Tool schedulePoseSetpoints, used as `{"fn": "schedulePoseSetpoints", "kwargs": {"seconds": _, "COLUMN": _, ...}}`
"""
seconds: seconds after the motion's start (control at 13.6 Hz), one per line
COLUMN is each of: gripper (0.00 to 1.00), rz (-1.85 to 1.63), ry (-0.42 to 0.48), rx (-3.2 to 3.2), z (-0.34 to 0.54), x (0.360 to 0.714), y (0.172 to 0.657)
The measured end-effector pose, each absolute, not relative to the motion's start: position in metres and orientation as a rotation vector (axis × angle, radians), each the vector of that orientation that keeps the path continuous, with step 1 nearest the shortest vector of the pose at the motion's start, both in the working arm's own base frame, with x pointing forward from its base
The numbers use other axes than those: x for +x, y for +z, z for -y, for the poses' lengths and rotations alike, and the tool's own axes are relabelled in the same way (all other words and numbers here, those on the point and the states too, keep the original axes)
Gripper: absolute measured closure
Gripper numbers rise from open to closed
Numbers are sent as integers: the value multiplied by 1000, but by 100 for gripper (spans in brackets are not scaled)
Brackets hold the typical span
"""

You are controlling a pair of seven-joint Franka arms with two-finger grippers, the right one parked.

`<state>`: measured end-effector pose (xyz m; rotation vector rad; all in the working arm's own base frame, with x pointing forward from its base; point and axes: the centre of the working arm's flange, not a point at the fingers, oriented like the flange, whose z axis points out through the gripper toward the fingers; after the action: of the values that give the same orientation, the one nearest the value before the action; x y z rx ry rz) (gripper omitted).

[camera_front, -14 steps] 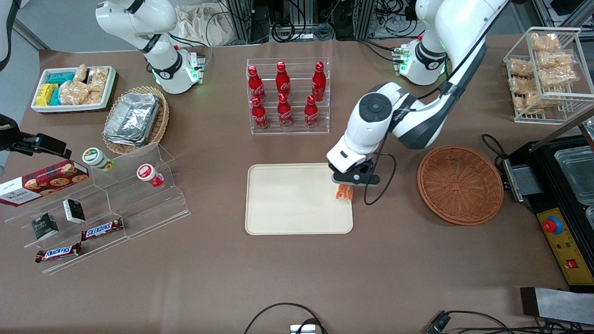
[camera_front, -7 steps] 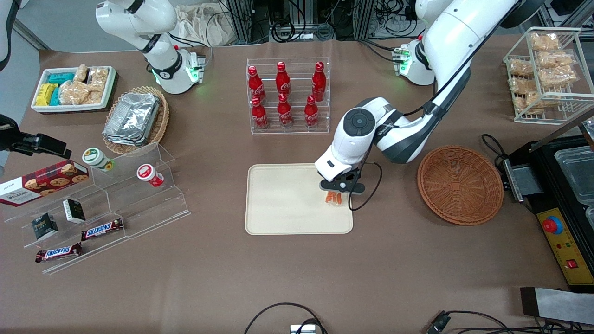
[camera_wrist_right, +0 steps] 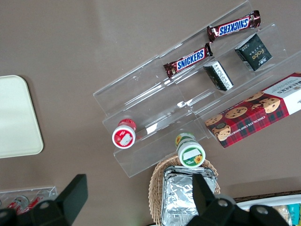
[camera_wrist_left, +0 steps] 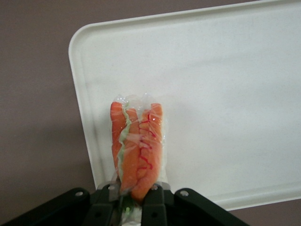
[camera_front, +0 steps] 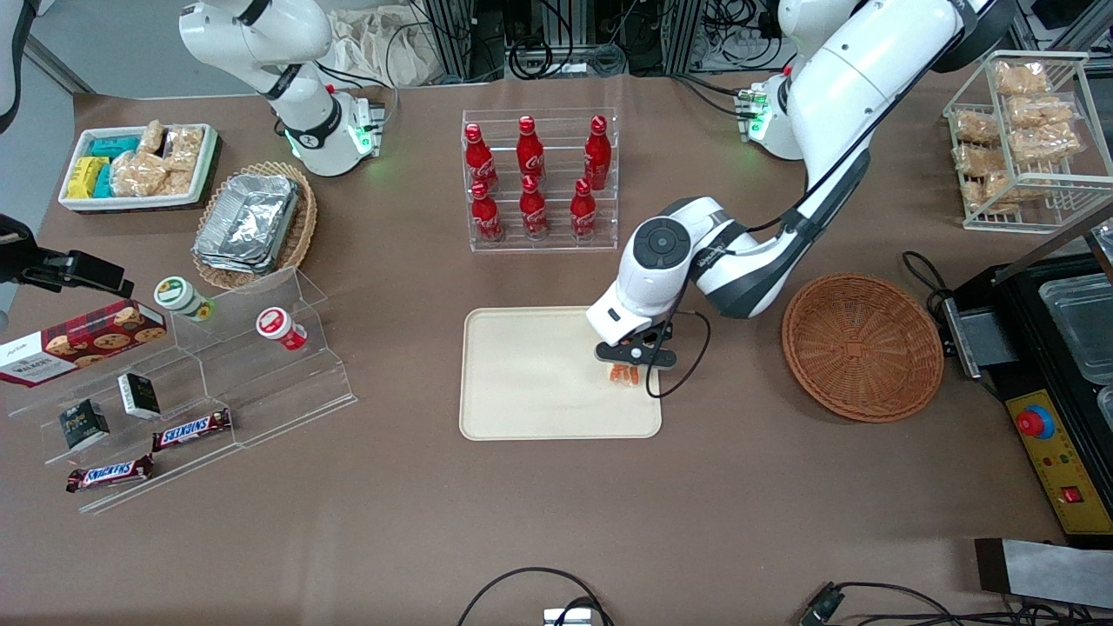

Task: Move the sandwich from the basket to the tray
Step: 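Lower the sandwich onto the cream tray and open the left gripper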

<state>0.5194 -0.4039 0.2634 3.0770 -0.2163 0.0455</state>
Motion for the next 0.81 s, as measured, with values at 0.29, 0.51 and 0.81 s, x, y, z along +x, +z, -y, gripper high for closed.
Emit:
{"fn": "schedulePoseSetpoints", "kwargs": {"seconds": 0.29, "gripper": 85, "rz": 221, "ry": 33, "rx": 3073, "z": 412, "x": 521, "y": 253}}
{"fn": "schedulePoseSetpoints", "kwargs": {"seconds": 0.51, "gripper": 85, "rz": 204, "ry": 42, "rx": 3107, "z": 420, "x": 520, "y": 239}}
{"fn": "schedulePoseSetpoints", "kwargs": {"seconds": 0.81, "gripper": 78, "rz": 199, "ry": 55, "rx": 3115, "z": 426, "x": 521, "y": 238}}
